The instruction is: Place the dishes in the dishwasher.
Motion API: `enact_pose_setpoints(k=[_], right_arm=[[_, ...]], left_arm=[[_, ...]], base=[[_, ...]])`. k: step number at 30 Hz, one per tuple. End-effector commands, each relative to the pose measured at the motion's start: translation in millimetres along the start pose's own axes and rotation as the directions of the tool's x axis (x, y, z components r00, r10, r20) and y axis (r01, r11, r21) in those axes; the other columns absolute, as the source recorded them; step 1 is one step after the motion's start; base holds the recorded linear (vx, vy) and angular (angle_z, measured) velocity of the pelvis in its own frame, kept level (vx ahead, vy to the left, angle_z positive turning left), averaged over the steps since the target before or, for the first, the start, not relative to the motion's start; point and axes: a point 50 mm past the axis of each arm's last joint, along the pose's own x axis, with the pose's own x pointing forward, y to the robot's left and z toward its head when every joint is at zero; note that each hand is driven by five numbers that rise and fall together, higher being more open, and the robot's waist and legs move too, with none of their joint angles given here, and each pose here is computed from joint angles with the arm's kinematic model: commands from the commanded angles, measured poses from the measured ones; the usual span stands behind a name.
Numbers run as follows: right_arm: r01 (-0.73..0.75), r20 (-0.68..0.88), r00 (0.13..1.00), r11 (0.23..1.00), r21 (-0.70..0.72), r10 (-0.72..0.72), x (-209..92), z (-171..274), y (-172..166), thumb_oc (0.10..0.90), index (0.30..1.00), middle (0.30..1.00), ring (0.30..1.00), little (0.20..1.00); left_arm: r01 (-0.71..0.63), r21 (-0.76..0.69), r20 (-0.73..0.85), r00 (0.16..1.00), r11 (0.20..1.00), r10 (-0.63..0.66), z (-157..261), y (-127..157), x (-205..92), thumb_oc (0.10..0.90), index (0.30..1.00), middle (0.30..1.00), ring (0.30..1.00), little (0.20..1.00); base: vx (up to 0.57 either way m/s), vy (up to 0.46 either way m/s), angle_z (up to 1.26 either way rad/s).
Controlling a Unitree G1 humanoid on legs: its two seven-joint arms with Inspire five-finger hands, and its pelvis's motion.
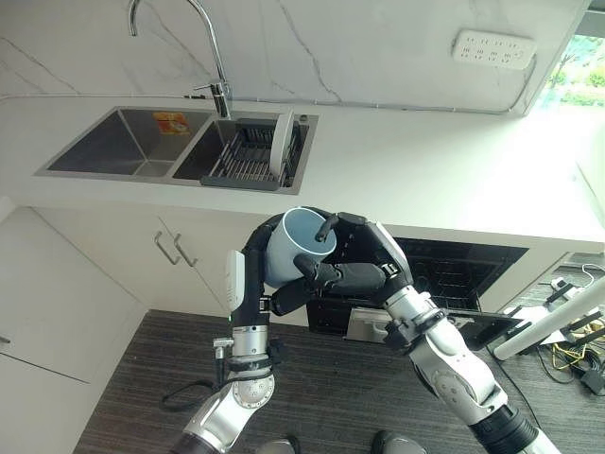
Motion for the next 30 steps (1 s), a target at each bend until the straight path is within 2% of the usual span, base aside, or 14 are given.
enact_pose_setpoints(k=[1, 9, 14, 20, 24, 30], right_arm=[[-0.088, 0.304, 0.95, 0.996, 0.025, 0.077, 23.6, 47.2, 21.1, 0.4, 0.3, 0.3, 0.3, 0.3], [0.105, 0.437, 0.894, 0.994, 0.001, -0.095, 10.6, 64.2, -1.3, 0.4, 0.3, 0.3, 0.3, 0.3], [0.229, 0.534, 0.822, 0.973, 0.009, -0.198, -14.3, 82.7, -23.2, 0.4, 0.3, 0.3, 0.3, 0.3], [0.294, 0.557, 0.793, 0.956, 0.006, -0.248, -23.3, 84.5, -34.3, 0.4, 0.3, 0.3, 0.3, 0.3], [0.37, 0.584, 0.768, 0.926, -0.072, -0.262, -30.7, 88.6, -41.3, 0.4, 0.3, 0.3, 0.3, 0.3], [0.414, 0.582, 0.768, 0.9, -0.136, -0.265, -34.8, 91.5, -46.5, 0.4, 0.3, 0.3, 0.3, 0.3]], left_arm=[[0.033, -0.12, 0.283, 0.959, 0.992, 0.003, 46.0, -9.1, 29.0, 0.8, 0.9, 0.9, 0.9, 0.9], [-0.007, -0.093, 0.255, 0.966, 0.996, 0.031, 42.3, -6.9, 29.9, 0.8, 0.9, 0.9, 0.9, 0.9], [-0.089, -0.056, 0.224, 0.97, 0.994, 0.099, 36.5, 4.5, 31.1, 0.8, 0.9, 0.9, 0.9, 0.9], [-0.135, -0.037, 0.214, 0.967, 0.99, 0.139, 34.4, 10.1, 31.9, 0.8, 0.9, 0.9, 0.9, 0.9], [-0.196, 0.007, 0.184, 0.964, 0.981, 0.192, 29.1, 18.7, 32.5, 0.8, 0.9, 0.9, 0.9, 0.9], [-0.218, 0.053, 0.154, 0.966, 0.975, 0.208, 21.6, 26.8, 33.5, 0.8, 0.9, 0.9, 0.9, 0.9]], base=[[0.0, 0.0, 0.0], [0.0, 0.0, 0.0], [0.0, 0.0, 0.0], [0.0, 0.0, 0.0], [0.0, -0.002, -0.01], [0.0, 0.0, 0.0]])
